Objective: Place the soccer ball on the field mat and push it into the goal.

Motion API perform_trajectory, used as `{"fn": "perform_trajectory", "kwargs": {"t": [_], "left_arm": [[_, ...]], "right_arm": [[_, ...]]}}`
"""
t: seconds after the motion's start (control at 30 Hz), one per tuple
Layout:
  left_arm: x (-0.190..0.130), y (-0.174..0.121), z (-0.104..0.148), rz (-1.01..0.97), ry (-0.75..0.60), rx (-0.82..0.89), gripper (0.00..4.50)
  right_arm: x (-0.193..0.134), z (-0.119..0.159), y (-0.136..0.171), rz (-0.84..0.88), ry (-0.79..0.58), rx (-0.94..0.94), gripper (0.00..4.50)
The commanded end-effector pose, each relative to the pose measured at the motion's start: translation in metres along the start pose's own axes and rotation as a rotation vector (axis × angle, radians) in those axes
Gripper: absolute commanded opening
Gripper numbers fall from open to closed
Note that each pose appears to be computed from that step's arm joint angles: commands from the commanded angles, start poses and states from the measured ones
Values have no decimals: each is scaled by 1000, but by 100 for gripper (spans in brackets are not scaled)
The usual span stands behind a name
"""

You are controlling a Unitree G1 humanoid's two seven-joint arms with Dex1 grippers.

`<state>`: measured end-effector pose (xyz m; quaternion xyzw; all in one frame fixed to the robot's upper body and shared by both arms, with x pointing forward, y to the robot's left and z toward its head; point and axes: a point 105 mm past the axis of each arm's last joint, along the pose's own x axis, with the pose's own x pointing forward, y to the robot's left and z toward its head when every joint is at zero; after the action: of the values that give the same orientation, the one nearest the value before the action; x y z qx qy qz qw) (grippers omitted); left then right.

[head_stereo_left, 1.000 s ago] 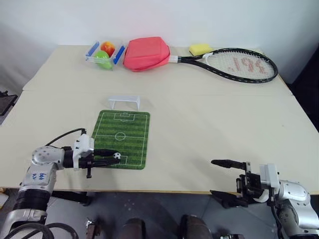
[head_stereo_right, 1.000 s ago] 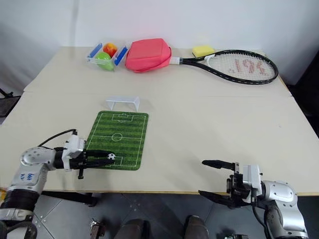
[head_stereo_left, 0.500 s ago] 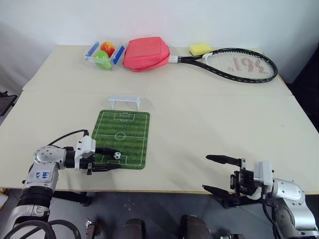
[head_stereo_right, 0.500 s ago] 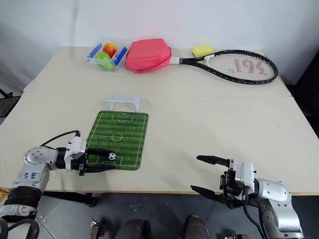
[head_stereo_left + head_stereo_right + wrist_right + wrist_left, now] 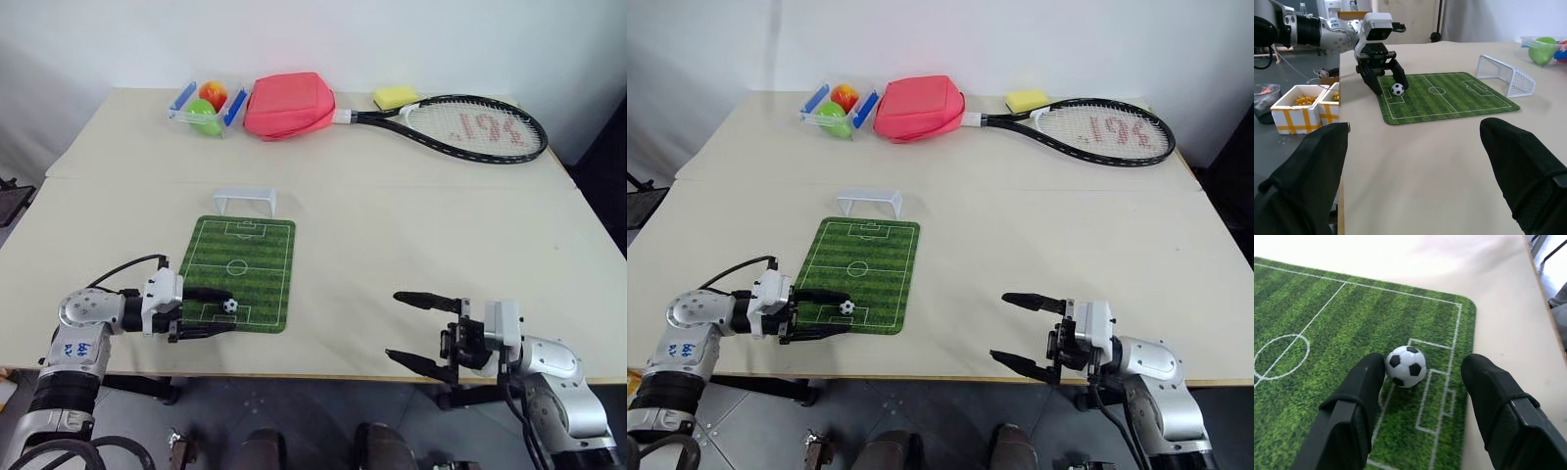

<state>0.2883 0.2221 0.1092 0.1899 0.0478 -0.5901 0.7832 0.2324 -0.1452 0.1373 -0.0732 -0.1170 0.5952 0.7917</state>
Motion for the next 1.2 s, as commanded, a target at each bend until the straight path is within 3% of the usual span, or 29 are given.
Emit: {"fn": "perform_trajectory", "kwargs": {"t": [0.03,0.27,0.43,0.53,0.77,1.2], "left_arm": [[-18,-2,21,33,-31,72,293],[-59,-13,33,172,-30,53,293],[-73,-59,17,99,18,-51,293],[-71,-74,11,56,7,-110,232],[-35,-77,2,7,-59,-101,4],[11,-40,0,27,-125,-115,1]], "right_arm": [[6,9,3,27,-27,-16,450],[7,10,3,44,-27,-3,450],[6,14,1,49,-27,-5,450],[4,17,-1,50,-27,-16,450],[4,21,0,79,-28,-69,450],[2,14,11,99,18,-60,450]]}}
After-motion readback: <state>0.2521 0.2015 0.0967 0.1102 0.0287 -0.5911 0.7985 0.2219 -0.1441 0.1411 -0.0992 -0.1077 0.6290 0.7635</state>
